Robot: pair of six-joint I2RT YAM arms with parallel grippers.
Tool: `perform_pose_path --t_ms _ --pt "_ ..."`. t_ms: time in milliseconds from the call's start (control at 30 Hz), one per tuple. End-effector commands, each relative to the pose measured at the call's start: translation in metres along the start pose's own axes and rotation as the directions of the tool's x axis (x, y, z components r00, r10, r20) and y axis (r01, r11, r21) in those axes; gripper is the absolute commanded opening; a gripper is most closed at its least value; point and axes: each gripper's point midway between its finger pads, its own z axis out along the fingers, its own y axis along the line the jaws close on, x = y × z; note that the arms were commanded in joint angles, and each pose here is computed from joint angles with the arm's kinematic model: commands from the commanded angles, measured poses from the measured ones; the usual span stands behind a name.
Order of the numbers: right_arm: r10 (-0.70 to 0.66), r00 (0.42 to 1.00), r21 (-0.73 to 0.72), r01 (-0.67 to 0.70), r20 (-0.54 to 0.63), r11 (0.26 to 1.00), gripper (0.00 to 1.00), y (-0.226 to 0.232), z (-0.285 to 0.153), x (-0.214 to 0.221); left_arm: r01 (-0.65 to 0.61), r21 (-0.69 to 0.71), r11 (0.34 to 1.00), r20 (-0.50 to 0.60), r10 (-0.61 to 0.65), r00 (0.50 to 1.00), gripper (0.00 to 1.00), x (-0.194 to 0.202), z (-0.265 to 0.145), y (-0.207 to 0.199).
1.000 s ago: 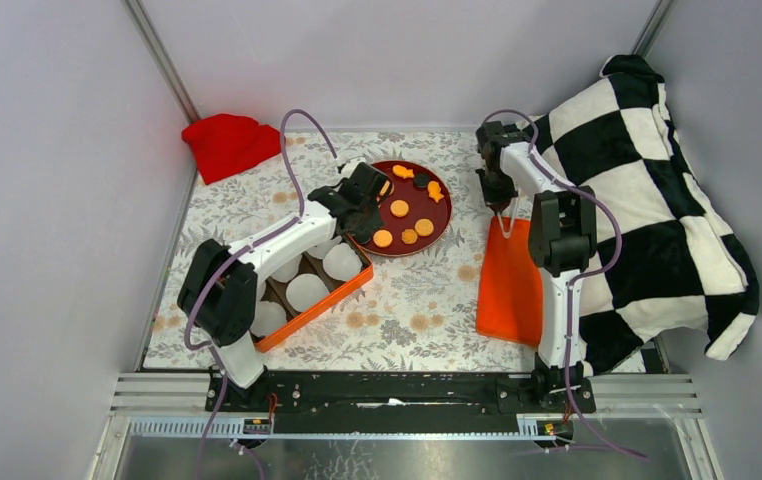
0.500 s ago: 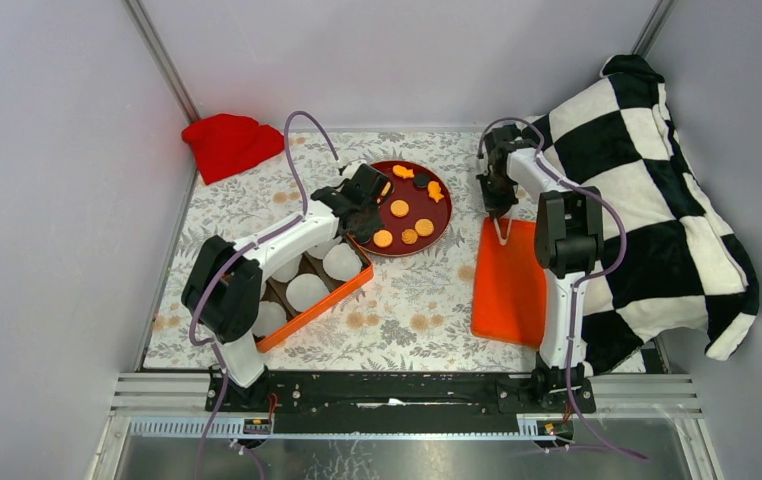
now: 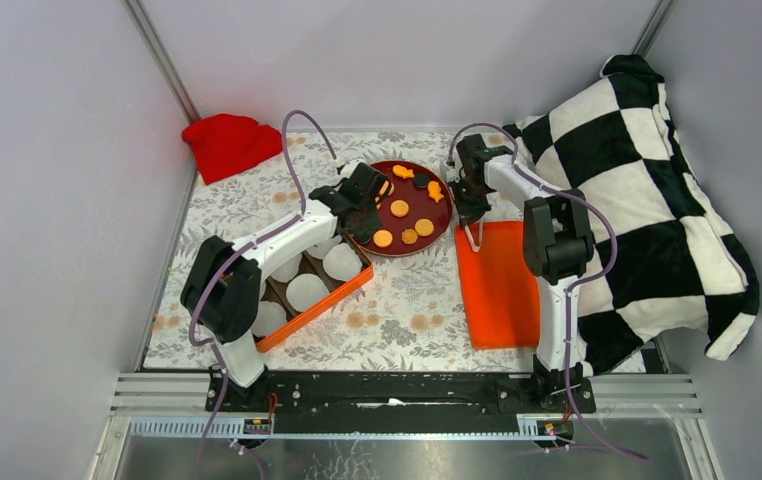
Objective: Pack the cookies
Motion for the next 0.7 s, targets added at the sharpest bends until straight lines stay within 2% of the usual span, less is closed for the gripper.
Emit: perform_pose_path --t_ms 0,133,433,667 --pt "0.031 0.997 0.034 -0.033 0.075 0.999 0.00 -0.002 -0.031 -0.018 -0.013 0.024 1.000 0.054 0.011 0.998 0.00 -0.016 -0.017 -0.001" --pt "0.028 0.992 0.082 -0.039 0.124 0.996 0.00 -0.010 -0.039 -0.039 -0.024 0.048 0.999 0.081 0.021 0.997 0.00 -0.026 -0.026 -0.007" --pt "0.020 0.998 0.180 -0.030 0.055 0.983 0.00 -0.034 0.002 -0.053 -0.035 0.038 0.999 0.063 0.033 0.997 0.00 -0.021 -0.019 -0.005" --pt "0.033 0.999 0.235 -0.031 -0.005 0.972 0.00 -0.049 0.013 -0.036 -0.033 0.031 0.999 0.062 0.031 0.998 0.00 -0.022 -0.018 -0.005"
